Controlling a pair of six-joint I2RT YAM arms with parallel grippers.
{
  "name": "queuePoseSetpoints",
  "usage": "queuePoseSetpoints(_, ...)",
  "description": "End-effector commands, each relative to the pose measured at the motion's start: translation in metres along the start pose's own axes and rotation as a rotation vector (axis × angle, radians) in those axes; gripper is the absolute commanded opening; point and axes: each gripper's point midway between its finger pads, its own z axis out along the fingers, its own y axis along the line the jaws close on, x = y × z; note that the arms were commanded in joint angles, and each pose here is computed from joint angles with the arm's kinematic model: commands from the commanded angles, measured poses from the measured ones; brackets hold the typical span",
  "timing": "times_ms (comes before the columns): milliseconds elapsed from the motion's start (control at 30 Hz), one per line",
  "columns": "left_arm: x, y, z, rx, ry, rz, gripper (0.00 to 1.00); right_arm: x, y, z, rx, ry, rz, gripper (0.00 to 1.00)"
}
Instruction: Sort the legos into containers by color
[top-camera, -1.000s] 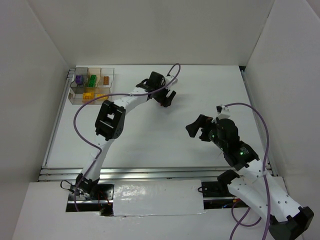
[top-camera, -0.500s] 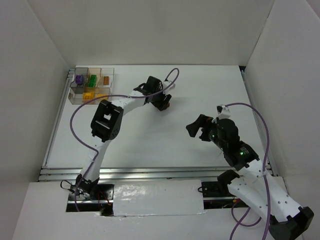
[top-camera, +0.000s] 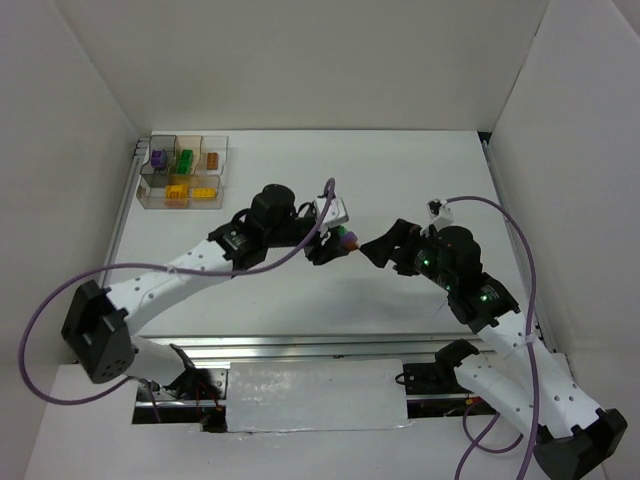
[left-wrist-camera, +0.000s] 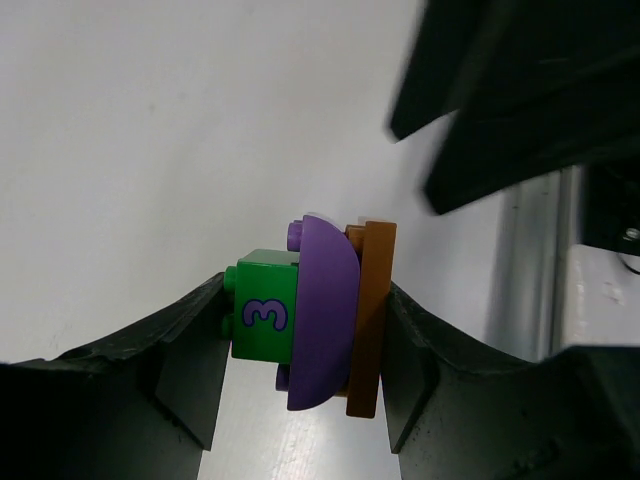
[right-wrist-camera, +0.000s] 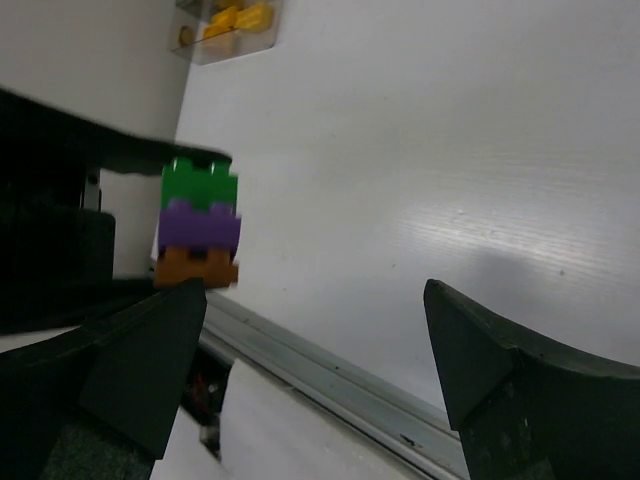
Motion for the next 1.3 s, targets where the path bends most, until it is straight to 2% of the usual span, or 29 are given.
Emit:
queuePoseSetpoints(0,-0.013,-0.045,-0.016,0.082,-0.065,0.098,0.0,-0.005,0.043,-0.008,-0.183,0.033,0.032,0.96)
queuePoseSetpoints(67,-0.027,-0.057,-0.028,0.051,-0.099,0.141,0.0,0.002,0.055,-0.012,-0.254,0.071,0.049,0.95)
queuePoseSetpoints(200,-0.031,-0.086,-0.029,0.107,-0.084,0.161,0.0,0.007,0.071,-0.027,-0.351,0.085,0.066,0.93)
queuePoseSetpoints(367,-0.029,-0.093,-0.024,0.102,-0.058,0.167,0.0,0.013,0.08,-0.043,-0.412,0.101,0.075,0.9)
queuePoseSetpoints(433,-0.034,-0.095,-0.023,0.105,-0.072,0.174,0.0,0.02,0.082,-0.043,-0.434,0.142,0.075,0.84)
queuePoseSetpoints(767,-0.052,-0.089,-0.033,0.059,-0.114,0.196,0.0,0.056,0.072,-0.019,-0.343,0.266,0.036,0.79)
queuePoseSetpoints(867,-0.053,-0.089,-0.033,0.064,-0.103,0.195,0.0,0.058,0.075,-0.014,-0.359,0.271,0.031,0.66)
queuePoseSetpoints(900,-0.053,-0.09,-0.033,0.071,-0.101,0.192,0.0,0.055,0.079,-0.013,-0.374,0.257,0.035,0.49)
queuePoseSetpoints(933,-0.053,-0.092,-0.033,0.079,-0.1,0.192,0.0,0.054,0.078,-0.012,-0.372,0.244,0.036,0.4)
queuePoseSetpoints(967,-0.052,-0.095,-0.033,0.096,-0.102,0.189,0.01,0.051,0.079,-0.012,-0.373,0.228,0.031,0.21)
queuePoseSetpoints(1000,-0.051,-0.096,-0.033,0.103,-0.105,0.187,0.05,0.049,0.077,-0.011,-0.359,0.218,0.027,0.19)
queuePoseSetpoints(1033,-0.053,-0.098,-0.035,0.108,-0.113,0.185,0.14,0.045,0.076,-0.009,-0.345,0.195,0.022,0.17)
queuePoseSetpoints(1067,-0.049,-0.1,-0.035,0.117,-0.11,0.177,0.19,0.043,0.076,-0.009,-0.343,0.186,0.004,0.06)
queuePoseSetpoints(1100,-0.05,-0.101,-0.036,0.117,-0.116,0.177,0.25,0.042,0.076,-0.008,-0.347,0.181,-0.007,0.04)
queuePoseSetpoints(1133,-0.053,-0.102,-0.038,0.115,-0.133,0.177,0.38,0.042,0.077,-0.009,-0.362,0.174,-0.018,0.02)
queuePoseSetpoints(1200,-0.052,-0.101,-0.039,0.11,-0.136,0.168,0.52,0.038,0.085,-0.01,-0.416,0.151,-0.038,0.0)
queuePoseSetpoints(1233,-0.053,-0.102,-0.039,0.11,-0.136,0.153,0.74,0.041,0.083,-0.008,-0.421,0.152,-0.043,0.0)
queuePoseSetpoints(1267,-0.054,-0.102,-0.039,0.11,-0.136,0.15,0.91,0.042,0.085,-0.008,-0.437,0.154,-0.058,0.0)
